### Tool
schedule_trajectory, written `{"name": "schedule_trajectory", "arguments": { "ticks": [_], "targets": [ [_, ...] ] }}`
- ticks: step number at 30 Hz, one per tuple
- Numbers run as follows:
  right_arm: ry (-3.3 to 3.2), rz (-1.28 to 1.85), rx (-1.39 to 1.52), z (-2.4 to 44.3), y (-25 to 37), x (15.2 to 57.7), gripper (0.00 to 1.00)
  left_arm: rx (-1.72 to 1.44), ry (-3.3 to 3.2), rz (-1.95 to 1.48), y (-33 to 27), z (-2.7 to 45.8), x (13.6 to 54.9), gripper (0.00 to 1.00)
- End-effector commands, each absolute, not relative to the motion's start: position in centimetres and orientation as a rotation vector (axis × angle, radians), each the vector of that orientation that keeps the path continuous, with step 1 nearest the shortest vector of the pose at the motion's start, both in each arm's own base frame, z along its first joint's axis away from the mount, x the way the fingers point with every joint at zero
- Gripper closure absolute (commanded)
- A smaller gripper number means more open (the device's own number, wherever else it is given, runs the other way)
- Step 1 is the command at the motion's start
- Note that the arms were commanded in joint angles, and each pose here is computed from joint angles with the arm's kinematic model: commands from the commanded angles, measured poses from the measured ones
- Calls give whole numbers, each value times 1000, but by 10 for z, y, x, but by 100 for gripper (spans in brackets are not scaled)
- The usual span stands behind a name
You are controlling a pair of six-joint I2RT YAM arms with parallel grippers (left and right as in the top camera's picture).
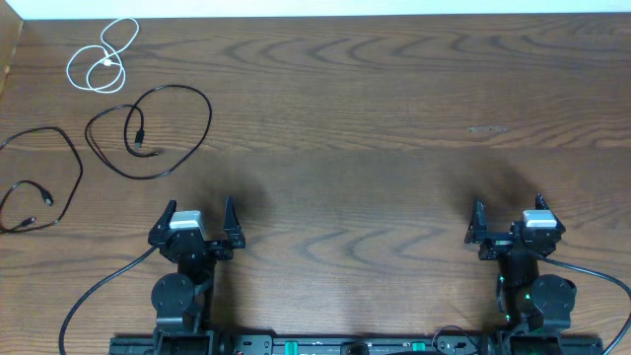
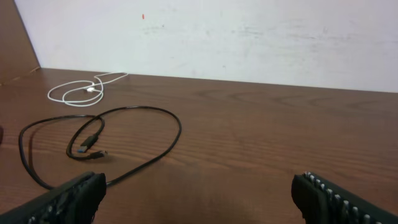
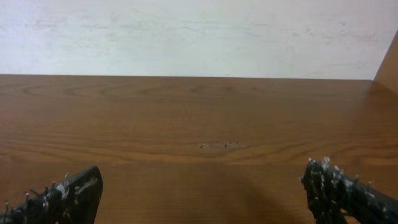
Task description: Untangle cables
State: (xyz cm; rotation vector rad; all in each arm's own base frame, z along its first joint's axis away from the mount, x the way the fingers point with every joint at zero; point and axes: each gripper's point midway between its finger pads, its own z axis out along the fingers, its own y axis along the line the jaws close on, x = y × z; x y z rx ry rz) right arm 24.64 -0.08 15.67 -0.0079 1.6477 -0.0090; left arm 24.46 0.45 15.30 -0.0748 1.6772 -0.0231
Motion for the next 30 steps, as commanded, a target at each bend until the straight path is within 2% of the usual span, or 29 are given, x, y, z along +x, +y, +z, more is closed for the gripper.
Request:
{"name": "schedule_trajectory", "arguments": {
  "ticks": [1, 30],
  "targets": [
    [1651, 0, -1, 155, 0, 246, 1, -103, 1726, 9, 11, 136, 243, 0],
    [1650, 8, 3, 156, 1, 246, 1, -103, 1726, 9, 11, 136, 243, 1]
  ]
}}
